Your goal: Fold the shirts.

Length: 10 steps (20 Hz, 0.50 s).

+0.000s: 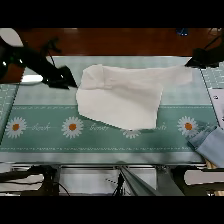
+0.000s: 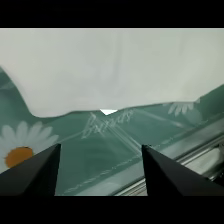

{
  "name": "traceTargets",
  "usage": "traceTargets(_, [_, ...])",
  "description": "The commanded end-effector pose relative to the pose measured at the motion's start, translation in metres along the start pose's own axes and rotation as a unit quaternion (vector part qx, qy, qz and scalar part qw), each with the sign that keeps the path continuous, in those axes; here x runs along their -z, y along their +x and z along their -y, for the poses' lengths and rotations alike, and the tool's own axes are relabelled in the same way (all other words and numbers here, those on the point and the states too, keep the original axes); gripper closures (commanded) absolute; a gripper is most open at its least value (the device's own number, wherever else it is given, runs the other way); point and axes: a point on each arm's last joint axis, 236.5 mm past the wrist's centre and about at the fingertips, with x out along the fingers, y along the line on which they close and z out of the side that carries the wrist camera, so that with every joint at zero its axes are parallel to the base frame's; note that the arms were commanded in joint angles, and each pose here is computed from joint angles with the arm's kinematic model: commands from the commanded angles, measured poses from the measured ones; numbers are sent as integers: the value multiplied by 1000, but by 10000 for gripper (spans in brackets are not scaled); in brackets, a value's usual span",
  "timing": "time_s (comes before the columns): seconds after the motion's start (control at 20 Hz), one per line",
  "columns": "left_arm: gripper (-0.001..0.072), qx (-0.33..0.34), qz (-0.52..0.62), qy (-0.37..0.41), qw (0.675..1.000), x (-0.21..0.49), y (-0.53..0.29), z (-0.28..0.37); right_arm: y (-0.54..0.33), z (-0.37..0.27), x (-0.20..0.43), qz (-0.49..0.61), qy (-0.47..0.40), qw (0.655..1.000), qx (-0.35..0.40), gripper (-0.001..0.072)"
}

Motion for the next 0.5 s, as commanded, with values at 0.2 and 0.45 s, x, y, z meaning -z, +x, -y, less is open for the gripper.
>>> traceTargets(0.2, [82,86,-67,-46,993,110,146,60,-1,5,3,-5,-5,1000,12,690])
traceTargets(0.45, [82,72,13,-54,996,79,179,67,-1,5,4,-7,-5,1000,11,690])
